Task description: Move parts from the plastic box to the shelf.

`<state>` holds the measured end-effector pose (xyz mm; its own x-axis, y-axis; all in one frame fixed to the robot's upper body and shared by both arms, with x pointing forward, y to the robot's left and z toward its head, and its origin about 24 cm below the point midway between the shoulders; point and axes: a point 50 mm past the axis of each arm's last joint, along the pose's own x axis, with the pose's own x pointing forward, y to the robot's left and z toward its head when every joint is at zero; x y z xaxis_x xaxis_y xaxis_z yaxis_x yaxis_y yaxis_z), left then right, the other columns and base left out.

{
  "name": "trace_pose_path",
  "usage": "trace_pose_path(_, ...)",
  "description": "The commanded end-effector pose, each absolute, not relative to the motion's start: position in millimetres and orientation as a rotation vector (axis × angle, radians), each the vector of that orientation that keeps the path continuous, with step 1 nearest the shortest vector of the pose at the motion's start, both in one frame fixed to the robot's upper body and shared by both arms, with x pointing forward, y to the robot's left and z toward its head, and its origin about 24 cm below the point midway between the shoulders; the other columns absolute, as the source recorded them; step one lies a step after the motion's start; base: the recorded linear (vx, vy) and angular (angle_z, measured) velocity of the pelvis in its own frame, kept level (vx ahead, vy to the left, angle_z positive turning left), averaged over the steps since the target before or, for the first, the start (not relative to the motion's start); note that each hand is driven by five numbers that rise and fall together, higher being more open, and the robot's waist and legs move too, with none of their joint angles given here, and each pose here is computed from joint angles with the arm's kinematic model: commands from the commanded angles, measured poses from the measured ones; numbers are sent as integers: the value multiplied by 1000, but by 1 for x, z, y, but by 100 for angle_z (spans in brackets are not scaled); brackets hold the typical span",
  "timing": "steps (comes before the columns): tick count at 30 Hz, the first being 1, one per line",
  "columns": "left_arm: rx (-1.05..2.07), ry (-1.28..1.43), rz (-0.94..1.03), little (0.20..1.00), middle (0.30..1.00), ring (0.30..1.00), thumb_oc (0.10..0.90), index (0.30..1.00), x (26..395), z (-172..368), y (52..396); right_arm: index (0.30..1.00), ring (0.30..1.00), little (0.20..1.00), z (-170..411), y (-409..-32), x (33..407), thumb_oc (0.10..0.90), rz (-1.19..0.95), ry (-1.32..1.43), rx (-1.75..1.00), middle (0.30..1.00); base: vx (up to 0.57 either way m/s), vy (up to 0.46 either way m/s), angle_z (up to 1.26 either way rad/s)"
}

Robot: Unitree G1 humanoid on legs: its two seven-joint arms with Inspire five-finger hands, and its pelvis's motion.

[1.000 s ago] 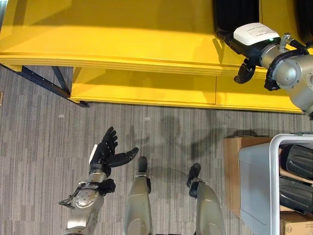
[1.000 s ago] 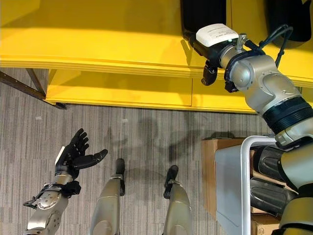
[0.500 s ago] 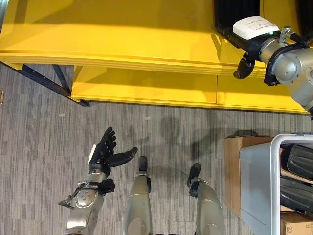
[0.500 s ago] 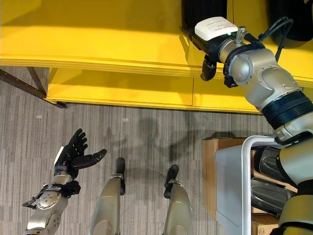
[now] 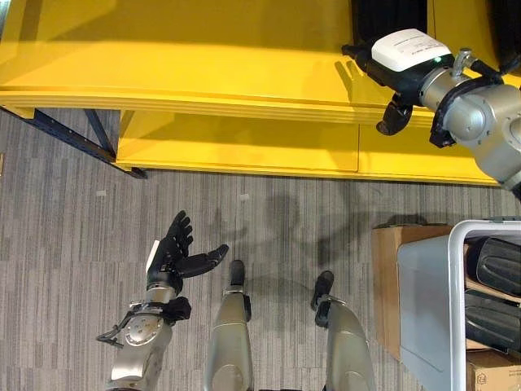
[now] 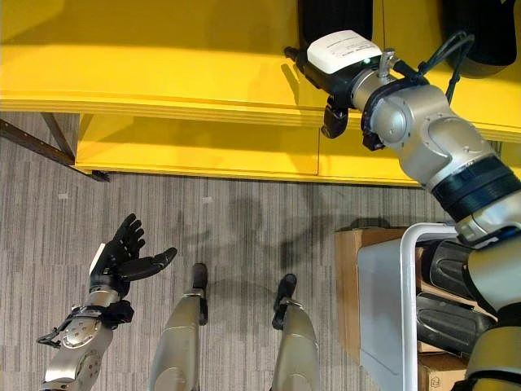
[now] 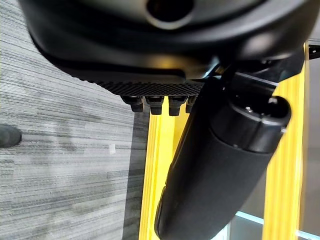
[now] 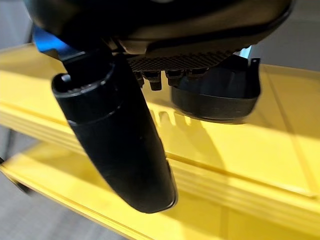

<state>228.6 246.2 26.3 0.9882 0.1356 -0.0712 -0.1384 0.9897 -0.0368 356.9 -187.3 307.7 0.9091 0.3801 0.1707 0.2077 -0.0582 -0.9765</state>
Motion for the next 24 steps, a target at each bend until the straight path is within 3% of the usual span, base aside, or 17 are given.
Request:
trace_pose_path(1,19,-89,136,1000,1000,1000,900,1000,222,57,257,1000,1000,1000,346,-194,334,900,38,-624,-1588,1000,0,0,0)
trace_pose_path(16,37,-86,160,1000,1000,1000,900,1000,219,54,255,1000,1000,1000,287,-203,283,900,154,-749,-1272,1000,0,0,0)
trace_pose_path(24,47,-56,139,1000,1000,1000,900,1000,211,44,252,1000,1000,1000,211,-228,234,900,73,-709,-683,1000,78,12,-10)
